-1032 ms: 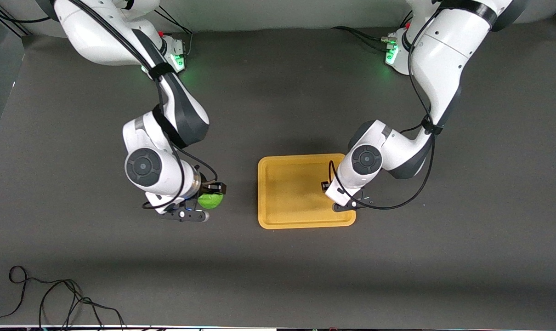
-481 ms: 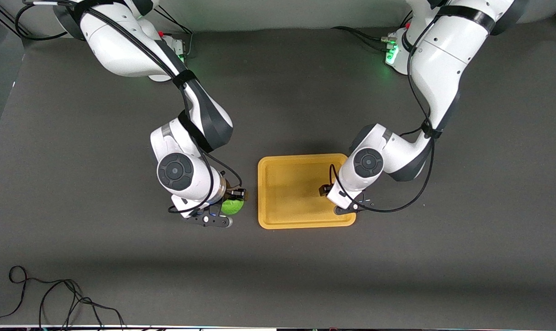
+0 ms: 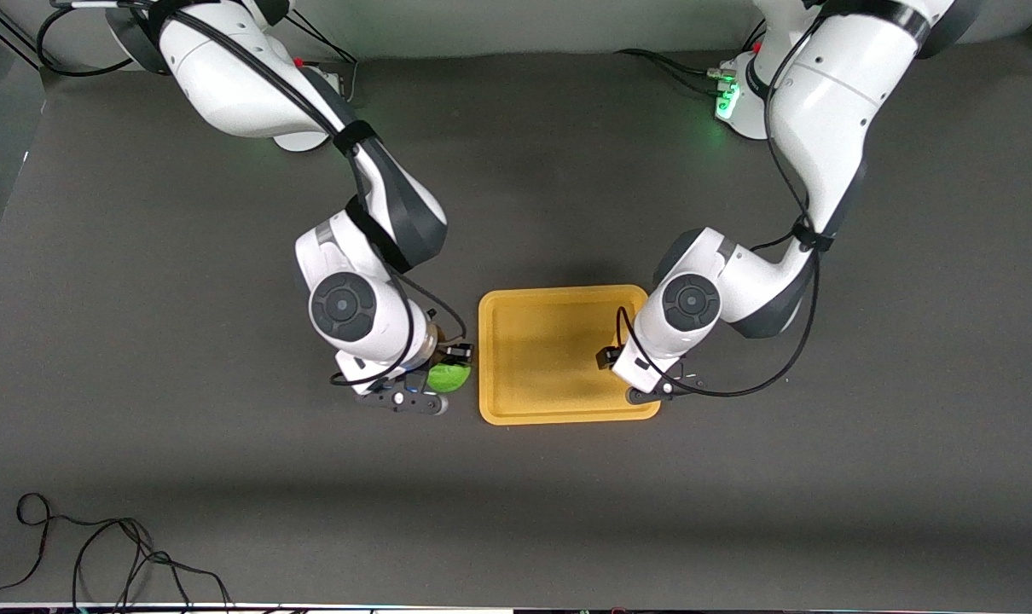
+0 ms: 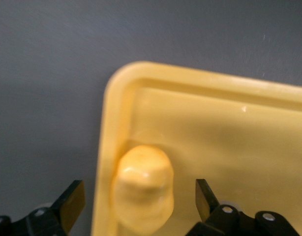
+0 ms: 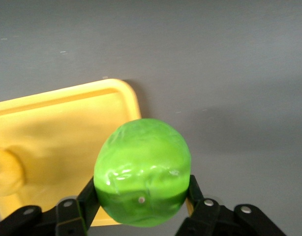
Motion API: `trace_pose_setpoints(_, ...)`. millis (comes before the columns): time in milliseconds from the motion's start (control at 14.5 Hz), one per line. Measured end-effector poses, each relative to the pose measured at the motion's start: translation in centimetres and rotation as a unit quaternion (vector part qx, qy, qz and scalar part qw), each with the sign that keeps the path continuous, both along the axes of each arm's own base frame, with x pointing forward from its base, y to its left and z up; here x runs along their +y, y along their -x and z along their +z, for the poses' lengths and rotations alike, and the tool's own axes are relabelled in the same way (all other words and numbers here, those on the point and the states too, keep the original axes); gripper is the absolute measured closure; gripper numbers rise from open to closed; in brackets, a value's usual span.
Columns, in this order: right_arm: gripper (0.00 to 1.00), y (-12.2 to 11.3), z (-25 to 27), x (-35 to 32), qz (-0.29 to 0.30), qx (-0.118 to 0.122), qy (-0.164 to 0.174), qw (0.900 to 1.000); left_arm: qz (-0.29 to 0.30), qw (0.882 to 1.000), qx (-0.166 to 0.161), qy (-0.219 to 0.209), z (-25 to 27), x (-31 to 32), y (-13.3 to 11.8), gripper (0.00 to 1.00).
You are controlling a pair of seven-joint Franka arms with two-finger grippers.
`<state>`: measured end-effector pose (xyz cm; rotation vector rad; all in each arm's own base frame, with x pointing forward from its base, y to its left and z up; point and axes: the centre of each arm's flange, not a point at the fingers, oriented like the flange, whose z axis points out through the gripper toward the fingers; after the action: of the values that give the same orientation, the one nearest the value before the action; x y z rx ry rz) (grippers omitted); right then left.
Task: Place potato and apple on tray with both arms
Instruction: 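Lower the potato onto the tray while the right gripper carries the apple, then release the apple onto the tray while the left gripper withdraws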
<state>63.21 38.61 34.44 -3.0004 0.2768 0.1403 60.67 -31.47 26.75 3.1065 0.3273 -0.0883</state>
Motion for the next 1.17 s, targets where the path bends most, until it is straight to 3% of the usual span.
trace_pose_setpoints(275,0.27,1.6,-2.5,5.4,0.008,-0.040,-0.030,0.999,-0.003,0.999,-0.007,-0.031,10.4,2.6,-3.0,0.00)
trace_pose_setpoints(550,0.27,4.1,-6.9,12.0,-0.013,-0.075,-0.063,0.995,-0.065,0.996,-0.039,-0.047,16.6,7.7,-5.2,0.00)
trace_pose_setpoints(894,0.27,5.4,-9.8,14.0,-0.006,-0.067,-0.057,0.996,-0.110,0.991,-0.037,-0.069,25.0,16.5,-4.4,0.00)
trace_pose_setpoints(1169,0.27,5.7,-10.7,13.1,0.005,-0.037,-0.016,0.999,-0.114,0.991,-0.045,-0.058,28.8,23.5,-3.9,0.00)
